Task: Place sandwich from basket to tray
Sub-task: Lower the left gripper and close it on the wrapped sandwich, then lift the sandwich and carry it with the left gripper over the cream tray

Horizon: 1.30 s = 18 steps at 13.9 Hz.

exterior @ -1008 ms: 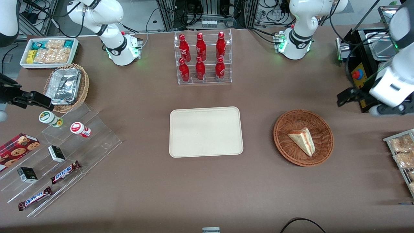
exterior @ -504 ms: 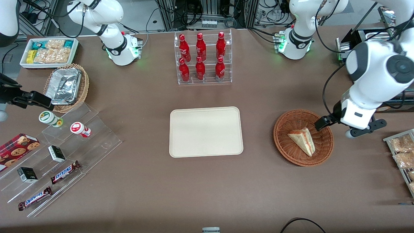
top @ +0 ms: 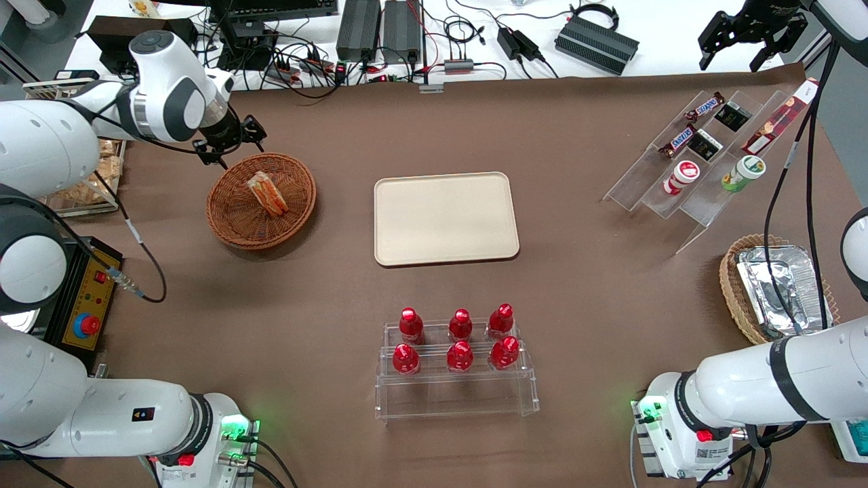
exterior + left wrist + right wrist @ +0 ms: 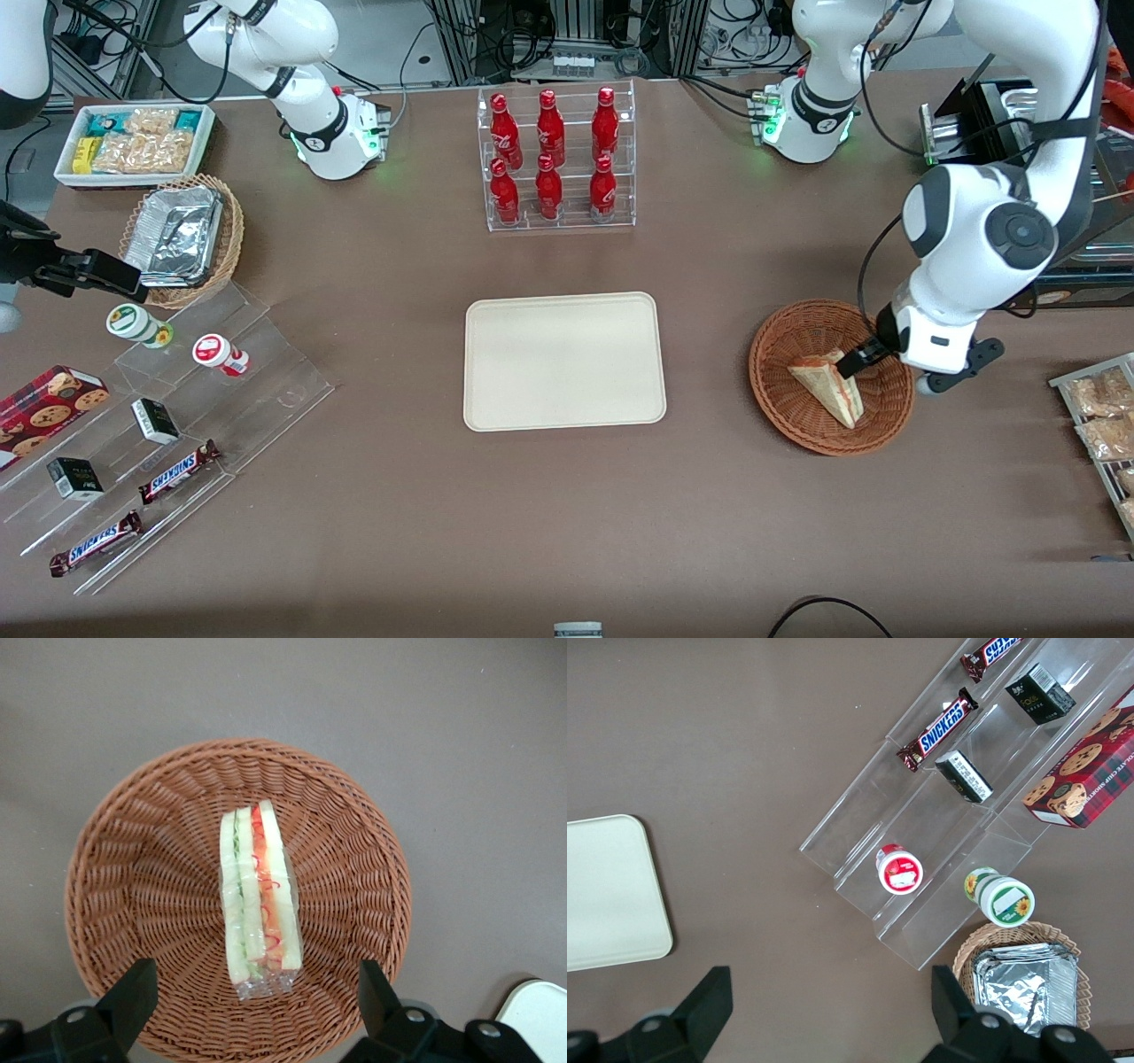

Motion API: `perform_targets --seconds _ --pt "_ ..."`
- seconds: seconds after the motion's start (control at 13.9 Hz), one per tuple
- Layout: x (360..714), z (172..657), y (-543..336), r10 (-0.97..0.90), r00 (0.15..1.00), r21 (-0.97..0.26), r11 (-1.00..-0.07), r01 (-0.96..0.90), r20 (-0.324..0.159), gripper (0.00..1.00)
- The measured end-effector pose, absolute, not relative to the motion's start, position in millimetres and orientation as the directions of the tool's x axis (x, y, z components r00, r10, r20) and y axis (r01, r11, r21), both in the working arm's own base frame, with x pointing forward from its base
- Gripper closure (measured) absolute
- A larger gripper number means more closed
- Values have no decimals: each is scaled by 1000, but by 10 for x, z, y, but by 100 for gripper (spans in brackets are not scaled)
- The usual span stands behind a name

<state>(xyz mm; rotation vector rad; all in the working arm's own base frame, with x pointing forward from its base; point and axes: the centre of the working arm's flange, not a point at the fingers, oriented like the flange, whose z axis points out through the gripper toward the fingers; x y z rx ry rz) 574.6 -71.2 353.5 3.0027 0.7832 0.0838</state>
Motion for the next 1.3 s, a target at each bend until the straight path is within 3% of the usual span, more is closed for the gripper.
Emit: perform_targets --seconds 0.86,1.3 --pt "5685 2971 -814 476 878 -25 -878 477 40 0" --pt "5578 2692 -773 490 870 -3 -871 491 58 0"
